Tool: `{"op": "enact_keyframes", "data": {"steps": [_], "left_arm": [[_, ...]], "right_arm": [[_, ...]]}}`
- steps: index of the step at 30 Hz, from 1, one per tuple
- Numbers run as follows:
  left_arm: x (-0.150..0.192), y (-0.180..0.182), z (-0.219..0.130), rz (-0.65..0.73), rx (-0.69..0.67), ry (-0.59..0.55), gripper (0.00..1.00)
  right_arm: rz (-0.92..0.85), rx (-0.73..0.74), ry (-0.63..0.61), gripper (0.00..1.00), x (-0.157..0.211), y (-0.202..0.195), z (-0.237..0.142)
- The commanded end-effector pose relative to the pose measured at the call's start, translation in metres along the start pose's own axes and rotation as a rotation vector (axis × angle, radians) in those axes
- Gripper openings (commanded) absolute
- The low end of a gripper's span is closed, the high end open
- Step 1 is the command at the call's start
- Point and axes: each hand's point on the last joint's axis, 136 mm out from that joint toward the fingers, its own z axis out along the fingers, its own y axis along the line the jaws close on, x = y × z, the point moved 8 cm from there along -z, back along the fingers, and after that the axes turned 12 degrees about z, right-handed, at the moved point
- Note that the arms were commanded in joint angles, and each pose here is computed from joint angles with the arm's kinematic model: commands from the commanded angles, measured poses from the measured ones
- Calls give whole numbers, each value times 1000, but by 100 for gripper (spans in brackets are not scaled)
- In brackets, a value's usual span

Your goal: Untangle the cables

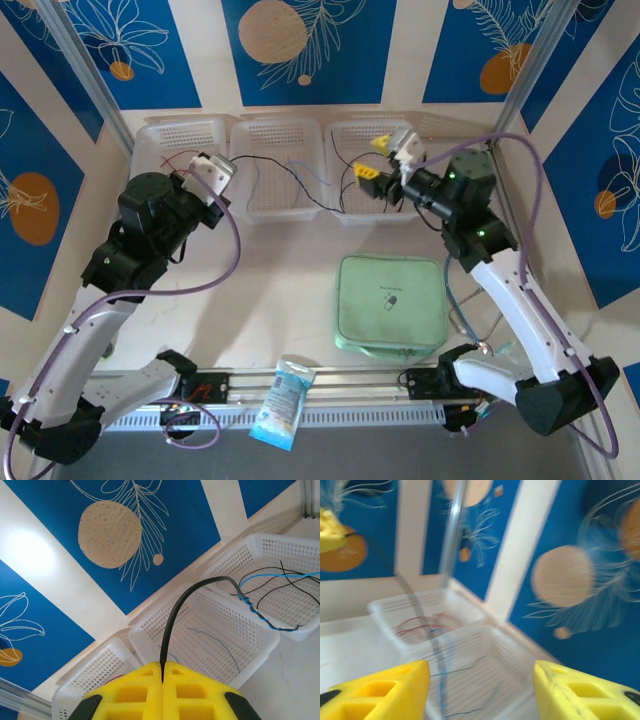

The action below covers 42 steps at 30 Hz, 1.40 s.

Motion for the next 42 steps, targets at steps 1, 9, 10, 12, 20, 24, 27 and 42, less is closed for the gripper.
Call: {"op": "enact_keyframes", "data": {"steps": [1,9,10,12,20,24,27,42], "left_arm": [[-12,5,-8,-20,15,-49,0],[-11,3,-11,-34,24,-53,0],[-10,3,-10,-35,27,-52,0],[-10,3,-11,-36,28,-54,0],[-11,2,-11,-46,35,-61,0],[-10,2,-10,-49,39,-54,0],[-10,2,-10,-53,39,-48,0],[-23,26,-10,-54,-122,-65,0]], "right_arm": [[32,-152,74,66,18,15,16],[100,-209,347,73,32,15,66],[98,-212,375,73,32,16,72],[83,-198,420,73,35,14,83],[-20,-144,581,71,48,9,121],[-52,-122,627,64,55,5,135],[-100,-97,648,42,56,4,143],[-271,190,476,0,-18,-20,91]]}}
